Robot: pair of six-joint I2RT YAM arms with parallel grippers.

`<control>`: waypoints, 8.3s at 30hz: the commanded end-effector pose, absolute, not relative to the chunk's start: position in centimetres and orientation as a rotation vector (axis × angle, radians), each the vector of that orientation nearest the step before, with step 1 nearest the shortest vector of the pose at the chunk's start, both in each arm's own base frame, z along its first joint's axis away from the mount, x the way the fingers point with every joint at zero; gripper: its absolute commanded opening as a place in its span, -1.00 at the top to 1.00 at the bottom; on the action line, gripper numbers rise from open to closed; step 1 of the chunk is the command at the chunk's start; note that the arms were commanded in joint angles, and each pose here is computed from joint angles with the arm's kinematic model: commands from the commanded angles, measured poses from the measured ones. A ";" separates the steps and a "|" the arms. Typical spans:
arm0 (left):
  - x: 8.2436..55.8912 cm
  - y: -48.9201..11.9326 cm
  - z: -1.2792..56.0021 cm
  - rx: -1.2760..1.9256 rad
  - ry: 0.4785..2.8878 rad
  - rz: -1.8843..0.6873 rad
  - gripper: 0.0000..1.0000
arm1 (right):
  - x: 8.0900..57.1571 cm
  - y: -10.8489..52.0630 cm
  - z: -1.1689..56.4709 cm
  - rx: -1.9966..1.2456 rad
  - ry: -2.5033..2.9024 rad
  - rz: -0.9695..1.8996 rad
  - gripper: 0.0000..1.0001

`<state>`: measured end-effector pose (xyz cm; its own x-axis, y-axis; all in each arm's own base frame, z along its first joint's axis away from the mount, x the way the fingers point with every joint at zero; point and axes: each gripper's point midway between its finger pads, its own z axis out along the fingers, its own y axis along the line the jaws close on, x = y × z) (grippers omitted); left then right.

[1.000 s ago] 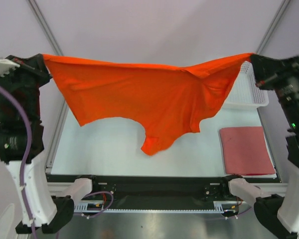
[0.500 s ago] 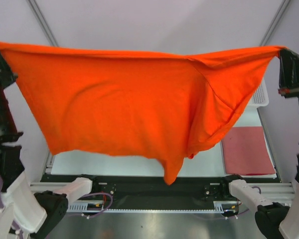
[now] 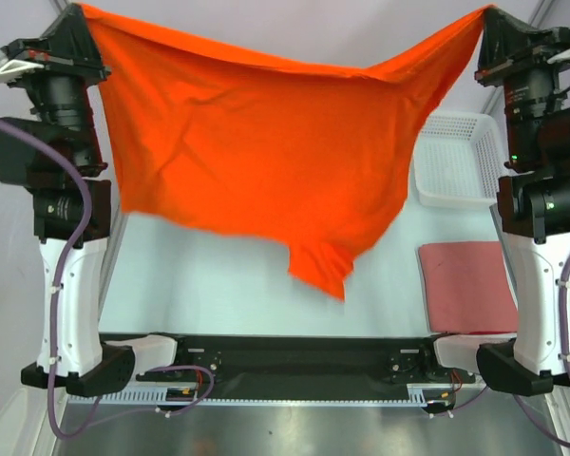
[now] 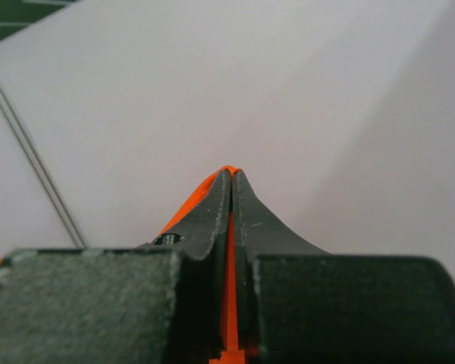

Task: Fold and stack the t-shirts
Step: Flatten the tshirt out, then fold the tshirt

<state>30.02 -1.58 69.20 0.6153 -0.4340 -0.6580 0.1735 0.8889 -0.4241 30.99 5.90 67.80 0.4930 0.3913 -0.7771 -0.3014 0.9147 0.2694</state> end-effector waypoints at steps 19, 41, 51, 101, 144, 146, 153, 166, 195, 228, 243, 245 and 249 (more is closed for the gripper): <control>5.8 -1.1 80.5 -0.118 0.250 -0.553 0.99 | 5.3 3.2 79.5 -0.061 0.292 0.425 1.00; 39.3 3.3 38.9 -0.652 1.064 -0.105 0.99 | 40.6 7.7 47.9 0.149 1.143 0.457 1.00; 52.2 4.3 18.2 -0.702 1.361 -0.002 0.99 | 55.4 10.6 26.2 0.157 1.538 0.506 1.00; 43.8 3.2 11.0 -0.741 2.229 -0.110 0.99 | 42.0 10.5 19.2 0.489 2.234 0.670 1.00; 40.2 3.8 4.9 -0.715 2.443 -0.008 0.99 | 36.2 9.3 14.0 0.552 2.355 0.602 1.00; 40.0 3.7 4.7 -0.713 2.447 -0.003 0.99 | 36.0 9.2 13.9 0.557 2.359 0.599 1.00; 39.8 4.3 4.0 -0.726 2.465 0.021 0.99 | 34.8 9.8 14.0 0.634 2.358 0.619 1.00; 39.8 4.1 3.5 -0.730 2.474 0.007 0.99 | 32.1 9.4 11.4 0.846 2.339 0.563 1.00; 42.2 4.3 12.2 -0.703 2.274 -0.053 -0.06 | 43.4 7.6 15.1 0.354 2.375 0.319 -0.38; 44.7 0.9 3.3 -0.865 2.452 -0.301 0.07 | 51.5 3.0 4.5 0.480 2.514 -0.057 1.00; 46.3 3.3 10.6 -0.662 2.292 -0.165 -0.05 | 51.6 3.8 4.4 0.477 2.509 -0.070 1.00; 47.1 4.0 12.7 -0.567 2.245 -0.134 -0.17 | 51.5 3.8 4.2 0.471 2.515 -0.064 1.00; 48.4 4.4 12.5 -0.401 2.284 -0.123 -0.20 | 51.4 4.1 4.2 0.460 2.525 -0.031 1.00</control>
